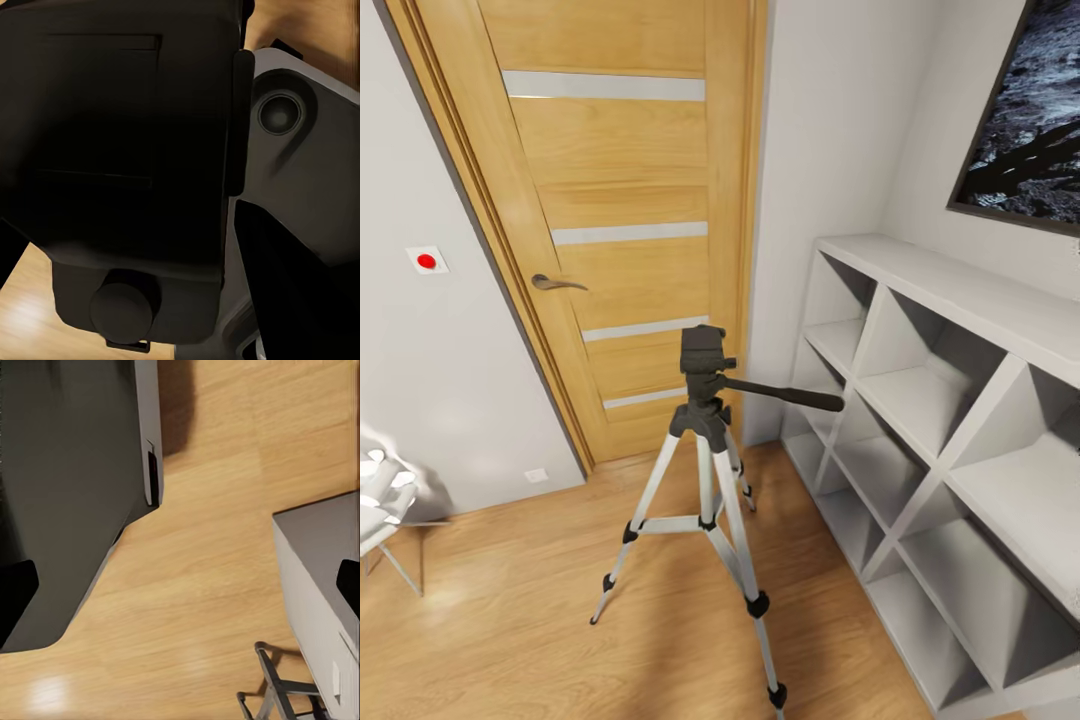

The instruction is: Attach the digital camera to the camera tripod in the bedroom.

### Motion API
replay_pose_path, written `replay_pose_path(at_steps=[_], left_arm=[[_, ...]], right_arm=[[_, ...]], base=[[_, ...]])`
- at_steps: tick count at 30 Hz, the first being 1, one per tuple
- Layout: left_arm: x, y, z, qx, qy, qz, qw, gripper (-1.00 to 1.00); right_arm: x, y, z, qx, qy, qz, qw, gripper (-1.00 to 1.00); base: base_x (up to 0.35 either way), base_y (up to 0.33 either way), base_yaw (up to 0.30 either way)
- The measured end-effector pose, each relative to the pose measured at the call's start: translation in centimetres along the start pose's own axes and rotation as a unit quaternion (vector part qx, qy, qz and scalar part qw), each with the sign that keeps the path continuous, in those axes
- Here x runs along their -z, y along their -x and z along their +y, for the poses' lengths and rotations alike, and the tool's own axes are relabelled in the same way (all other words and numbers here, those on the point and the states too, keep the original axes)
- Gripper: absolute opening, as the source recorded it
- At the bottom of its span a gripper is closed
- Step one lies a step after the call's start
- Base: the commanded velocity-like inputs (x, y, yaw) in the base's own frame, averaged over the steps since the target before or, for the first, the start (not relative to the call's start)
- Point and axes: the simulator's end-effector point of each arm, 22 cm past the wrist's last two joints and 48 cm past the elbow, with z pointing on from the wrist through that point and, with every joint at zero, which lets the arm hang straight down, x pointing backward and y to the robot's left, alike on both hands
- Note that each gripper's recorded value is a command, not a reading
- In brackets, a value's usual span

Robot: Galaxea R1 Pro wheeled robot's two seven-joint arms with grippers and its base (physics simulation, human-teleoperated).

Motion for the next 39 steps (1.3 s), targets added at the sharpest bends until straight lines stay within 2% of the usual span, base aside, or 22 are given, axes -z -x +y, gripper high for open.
replay_pose_path(at_steps=[39], left_arm=[[0.00, 0.07, -0.02, 0.001, 0.000, -0.001, 1.0000, -1.00]], right_arm=[[0.00, 0.02, -0.02, 0.001, 0.000, 0.000, 1.0000, 1.00]], base=[[0.003, -0.010, 0.031]])
